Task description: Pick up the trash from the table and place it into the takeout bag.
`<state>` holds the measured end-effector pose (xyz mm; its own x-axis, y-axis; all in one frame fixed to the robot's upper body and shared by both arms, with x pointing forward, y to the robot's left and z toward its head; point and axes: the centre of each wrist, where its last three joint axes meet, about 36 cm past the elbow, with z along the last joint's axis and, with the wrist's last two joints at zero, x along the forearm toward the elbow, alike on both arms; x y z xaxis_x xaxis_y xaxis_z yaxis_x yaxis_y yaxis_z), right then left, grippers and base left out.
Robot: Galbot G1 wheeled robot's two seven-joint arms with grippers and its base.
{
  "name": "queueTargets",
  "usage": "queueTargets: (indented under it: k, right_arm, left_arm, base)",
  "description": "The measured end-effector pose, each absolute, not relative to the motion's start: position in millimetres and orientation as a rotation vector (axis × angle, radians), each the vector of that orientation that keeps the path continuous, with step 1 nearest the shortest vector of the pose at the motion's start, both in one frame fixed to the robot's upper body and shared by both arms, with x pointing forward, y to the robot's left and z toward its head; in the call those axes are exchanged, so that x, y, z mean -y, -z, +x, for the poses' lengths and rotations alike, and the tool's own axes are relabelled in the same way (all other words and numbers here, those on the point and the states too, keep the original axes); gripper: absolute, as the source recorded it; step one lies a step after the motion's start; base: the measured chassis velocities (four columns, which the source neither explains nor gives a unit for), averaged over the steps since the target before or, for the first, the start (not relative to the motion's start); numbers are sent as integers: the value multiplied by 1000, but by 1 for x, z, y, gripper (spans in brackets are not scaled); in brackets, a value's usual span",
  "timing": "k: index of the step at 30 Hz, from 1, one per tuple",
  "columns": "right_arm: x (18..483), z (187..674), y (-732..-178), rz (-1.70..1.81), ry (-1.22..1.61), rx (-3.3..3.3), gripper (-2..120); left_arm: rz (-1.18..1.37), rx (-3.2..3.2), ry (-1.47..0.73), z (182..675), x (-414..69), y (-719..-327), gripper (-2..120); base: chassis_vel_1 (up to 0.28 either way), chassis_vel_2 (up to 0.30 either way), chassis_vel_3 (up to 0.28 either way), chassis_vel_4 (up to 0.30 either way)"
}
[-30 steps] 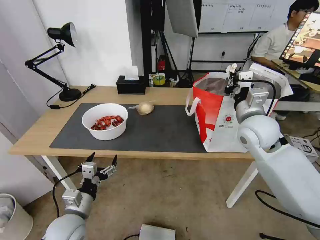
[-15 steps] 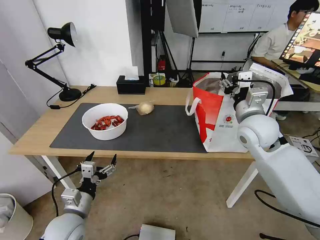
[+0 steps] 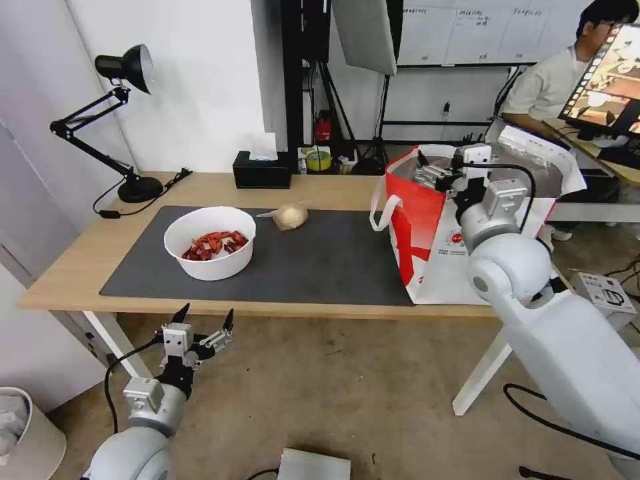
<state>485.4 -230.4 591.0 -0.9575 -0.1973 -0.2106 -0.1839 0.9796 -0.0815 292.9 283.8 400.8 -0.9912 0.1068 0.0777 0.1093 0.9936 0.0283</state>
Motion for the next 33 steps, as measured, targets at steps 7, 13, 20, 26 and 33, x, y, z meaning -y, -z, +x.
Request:
queueTargets:
  k: [7,13,20,26,33]
  right_arm:
    - [222,473,-574,-519,0,-2832,100]
    - [226,424,-546,-569,-11,-2839,100]
    - [220,389,-514,-576,-12,-2872,100]
    - [220,374,-505,-562,-14,-2900,100]
    - [224,353,-481,-529,-6,-2956,100]
  left_arm:
    - [-154,3064,38,293,-283,-400,100]
    - [-136,3064,34,292,-283,-397,100]
    - [-120,3064,28,292,-283,-393,100]
    - [-119,3065,25,289,-280,-390,100]
    - [-111,3073,20,289,-281,-390,100]
  base:
    - [0,0,0,0]
    - [0,0,0,0]
    - [0,0,0,0]
    - [0,0,0,0]
    - [0,0,0,0]
